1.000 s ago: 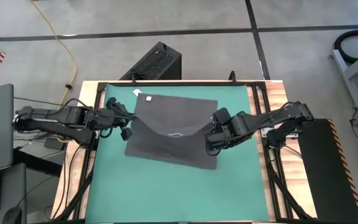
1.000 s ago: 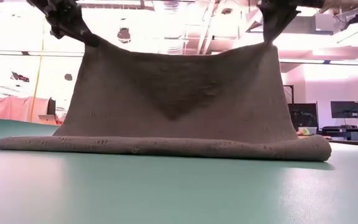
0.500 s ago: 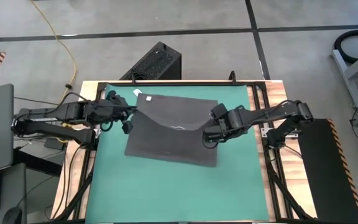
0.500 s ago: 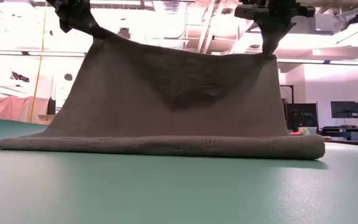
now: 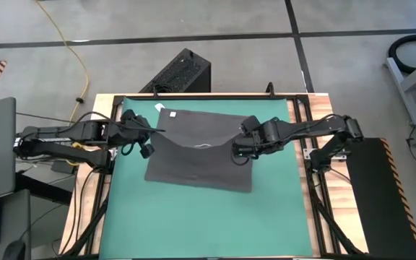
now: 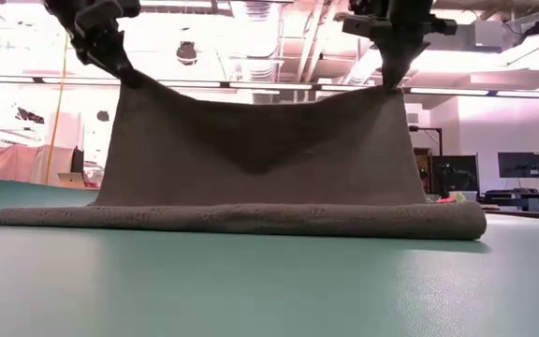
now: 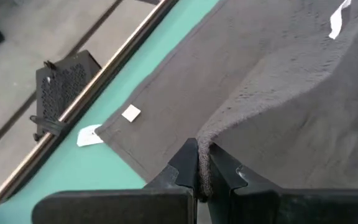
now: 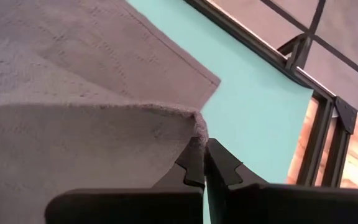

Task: Roll towel
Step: Fold the gray towel

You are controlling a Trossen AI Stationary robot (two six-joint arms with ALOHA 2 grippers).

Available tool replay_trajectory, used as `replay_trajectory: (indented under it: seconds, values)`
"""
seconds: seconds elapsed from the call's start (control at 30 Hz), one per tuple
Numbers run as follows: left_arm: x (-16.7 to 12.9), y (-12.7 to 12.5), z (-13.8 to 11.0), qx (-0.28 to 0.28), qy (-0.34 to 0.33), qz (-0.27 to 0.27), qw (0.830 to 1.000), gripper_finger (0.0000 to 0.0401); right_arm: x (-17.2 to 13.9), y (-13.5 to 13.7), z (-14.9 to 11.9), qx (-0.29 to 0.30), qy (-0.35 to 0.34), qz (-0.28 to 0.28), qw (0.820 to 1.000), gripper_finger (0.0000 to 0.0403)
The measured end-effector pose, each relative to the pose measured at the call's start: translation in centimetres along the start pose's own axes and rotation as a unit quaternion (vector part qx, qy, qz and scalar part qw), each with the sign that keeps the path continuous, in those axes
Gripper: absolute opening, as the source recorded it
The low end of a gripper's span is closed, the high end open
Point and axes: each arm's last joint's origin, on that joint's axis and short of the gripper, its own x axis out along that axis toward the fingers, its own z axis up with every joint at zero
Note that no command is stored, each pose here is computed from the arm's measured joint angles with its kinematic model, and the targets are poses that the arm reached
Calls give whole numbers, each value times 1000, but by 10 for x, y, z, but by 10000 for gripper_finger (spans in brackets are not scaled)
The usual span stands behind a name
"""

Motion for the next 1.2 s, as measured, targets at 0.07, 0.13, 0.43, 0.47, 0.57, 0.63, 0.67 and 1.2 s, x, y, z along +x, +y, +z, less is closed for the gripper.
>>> replay_trajectory:
  seconds: [0.07,0.13,0.43,0.47,0.57,0.63,0.67,1.2]
  values:
    - [-6,1,7,-15,-11,-16,1000,0,1,0,1,-2,3,1,1000,11]
    - [-11,2,11,-21,-17,-17,999,0,1,0,1,-9,4,1,1000,11]
    - [-18,5,11,-32,12,-23,999,0,2,0,1,-12,4,1,1000,11]
    - [-18,5,9,-33,23,-23,999,0,2,-1,2,-12,5,0,1000,11]
    - [-18,6,7,-17,32,-5,999,0,2,-1,2,-19,4,0,1000,11]
    - [-16,6,9,-7,24,11,1000,0,2,-1,2,-21,4,1,1000,11]
    - [-15,6,9,-7,25,11,1000,0,2,0,2,-21,4,2,1000,11]
    - [-33,11,14,-13,55,3,998,0,12,4,3,-31,0,13,999,11]
